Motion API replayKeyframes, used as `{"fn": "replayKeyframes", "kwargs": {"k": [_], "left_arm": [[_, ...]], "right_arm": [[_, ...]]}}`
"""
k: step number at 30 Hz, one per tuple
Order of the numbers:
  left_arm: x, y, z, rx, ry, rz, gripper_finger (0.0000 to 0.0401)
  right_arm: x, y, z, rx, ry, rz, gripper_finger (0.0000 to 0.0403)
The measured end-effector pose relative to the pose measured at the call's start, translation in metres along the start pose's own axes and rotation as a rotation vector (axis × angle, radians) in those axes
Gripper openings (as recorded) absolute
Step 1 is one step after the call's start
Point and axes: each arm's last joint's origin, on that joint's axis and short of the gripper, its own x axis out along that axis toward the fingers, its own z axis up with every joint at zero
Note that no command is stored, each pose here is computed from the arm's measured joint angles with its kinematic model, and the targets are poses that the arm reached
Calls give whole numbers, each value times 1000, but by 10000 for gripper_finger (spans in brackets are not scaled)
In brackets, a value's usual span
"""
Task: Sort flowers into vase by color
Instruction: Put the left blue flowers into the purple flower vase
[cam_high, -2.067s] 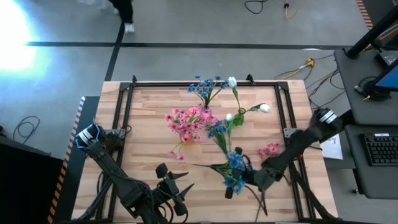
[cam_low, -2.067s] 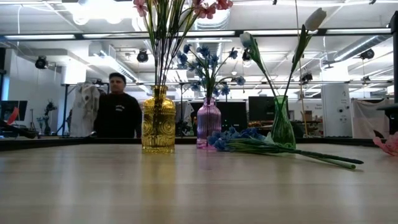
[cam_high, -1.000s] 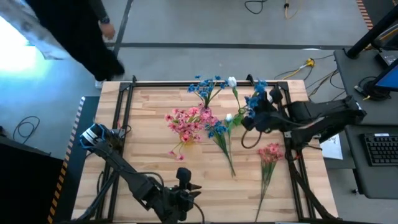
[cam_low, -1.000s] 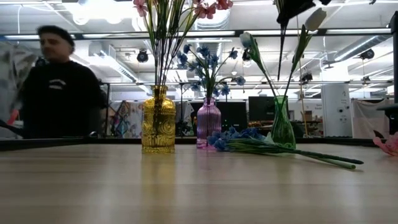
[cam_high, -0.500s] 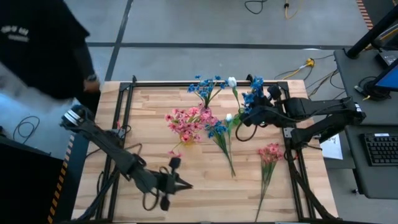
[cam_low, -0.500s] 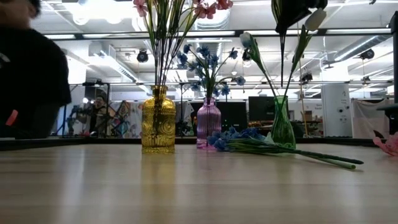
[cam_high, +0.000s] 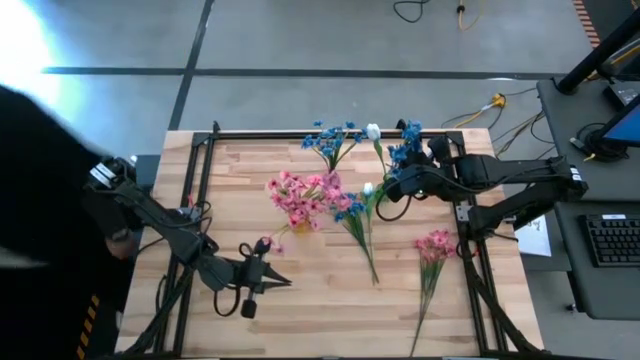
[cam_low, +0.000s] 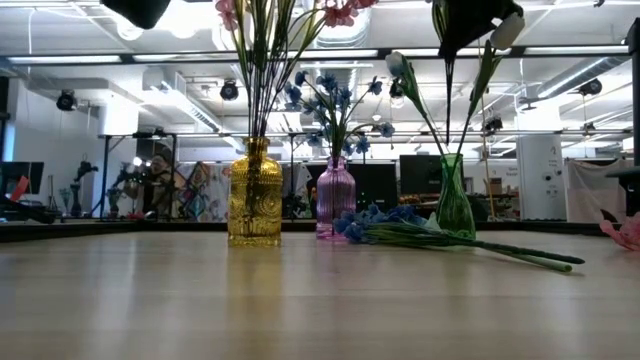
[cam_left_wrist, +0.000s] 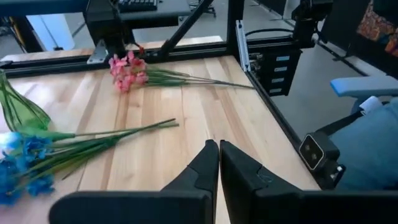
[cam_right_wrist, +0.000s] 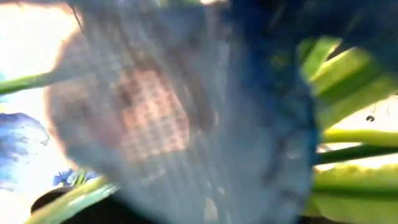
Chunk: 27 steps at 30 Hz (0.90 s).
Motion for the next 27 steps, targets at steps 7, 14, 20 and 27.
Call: {"fn": "replayKeyframes", "kwargs": {"k": [7,14,20,27], "left_arm": [[2,0,-3,-2,21,5,0],[0,-3,10,-10,47,10,0],[-1,-2,9,34,118,25,0],[-2,-2,15,-58,104,31,0]], "right_arm": [[0,0,-2,38,21,13,28],[0,0,-2,23,16,6,28],[-11,-5,13,49,-18,44,28],[-32,-6,35,43,-13,295,28]]}}
